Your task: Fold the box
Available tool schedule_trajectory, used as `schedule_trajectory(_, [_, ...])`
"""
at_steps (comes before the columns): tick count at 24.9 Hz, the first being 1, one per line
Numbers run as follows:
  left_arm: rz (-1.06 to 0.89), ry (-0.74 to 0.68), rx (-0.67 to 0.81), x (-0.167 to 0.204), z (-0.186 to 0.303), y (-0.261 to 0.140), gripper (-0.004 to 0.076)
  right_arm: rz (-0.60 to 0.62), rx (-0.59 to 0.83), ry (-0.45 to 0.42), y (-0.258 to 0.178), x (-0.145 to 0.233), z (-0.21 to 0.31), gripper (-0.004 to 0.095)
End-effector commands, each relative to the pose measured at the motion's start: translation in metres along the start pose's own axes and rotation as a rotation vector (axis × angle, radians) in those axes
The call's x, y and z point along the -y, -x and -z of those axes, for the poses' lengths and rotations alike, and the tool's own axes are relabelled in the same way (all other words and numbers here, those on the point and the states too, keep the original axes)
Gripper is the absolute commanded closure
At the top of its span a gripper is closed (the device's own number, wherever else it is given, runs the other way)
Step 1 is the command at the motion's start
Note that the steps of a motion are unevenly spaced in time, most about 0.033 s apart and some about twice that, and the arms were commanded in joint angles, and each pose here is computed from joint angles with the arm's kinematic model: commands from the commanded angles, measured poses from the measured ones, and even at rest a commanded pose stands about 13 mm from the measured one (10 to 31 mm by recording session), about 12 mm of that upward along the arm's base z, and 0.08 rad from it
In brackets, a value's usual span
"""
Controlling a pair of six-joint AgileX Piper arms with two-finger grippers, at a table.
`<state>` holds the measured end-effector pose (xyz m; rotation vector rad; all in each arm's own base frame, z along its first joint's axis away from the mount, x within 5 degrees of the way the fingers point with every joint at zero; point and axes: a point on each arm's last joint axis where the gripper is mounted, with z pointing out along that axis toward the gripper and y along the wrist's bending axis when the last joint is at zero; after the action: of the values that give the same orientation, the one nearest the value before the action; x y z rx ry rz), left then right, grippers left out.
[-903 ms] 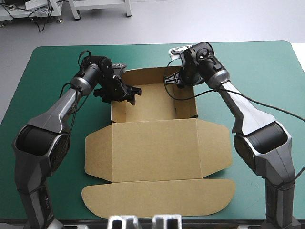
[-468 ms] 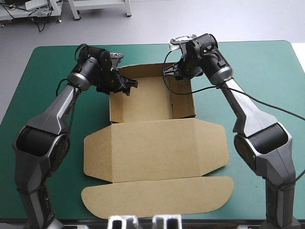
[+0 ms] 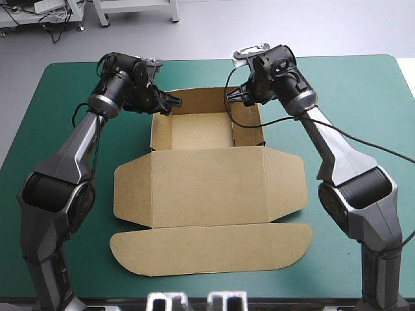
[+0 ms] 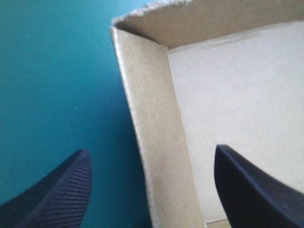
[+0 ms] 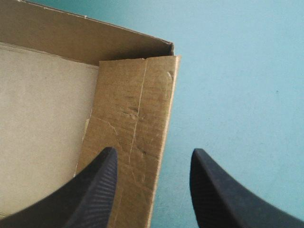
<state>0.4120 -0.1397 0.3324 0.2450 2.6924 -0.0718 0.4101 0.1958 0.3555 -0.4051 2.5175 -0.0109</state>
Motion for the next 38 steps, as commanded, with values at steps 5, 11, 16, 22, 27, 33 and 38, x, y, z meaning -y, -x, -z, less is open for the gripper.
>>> schedule_trajectory(5, [-0.066,0.007,0.286,-0.005,0.104,0.019,0.0219,0.054,0.213,-0.011,0.017,0.015,0.081,0.0465])
schedule_trajectory(11, [-0.052,-0.028,0.503,-0.010,0.190,0.006,0.0458,-0.025,0.353,0.013,0.017,0.026,0.143,0.0466])
schedule_trajectory(16, [-0.098,-0.027,0.648,-0.019,0.258,-0.026,0.0731,-0.088,0.433,0.022,0.008,0.037,0.185,0.0467])
schedule_trajectory(22, [-0.140,-0.043,0.743,-0.030,0.320,-0.091,0.0734,-0.241,0.312,0.195,0.000,0.060,0.161,0.0493])
schedule_trajectory(27, [-0.177,-0.020,0.577,-0.039,0.292,-0.160,0.0734,-0.267,0.132,0.277,0.002,0.063,0.088,0.0585])
schedule_trajectory(33, [-0.181,-0.015,0.571,-0.051,0.250,-0.251,0.0734,-0.264,-0.020,0.332,0.003,0.051,0.012,0.0584])
schedule_trajectory(38, [-0.182,-0.012,0.524,-0.056,0.233,-0.294,0.0734,-0.268,-0.071,0.328,0.000,0.049,-0.013,0.0584])
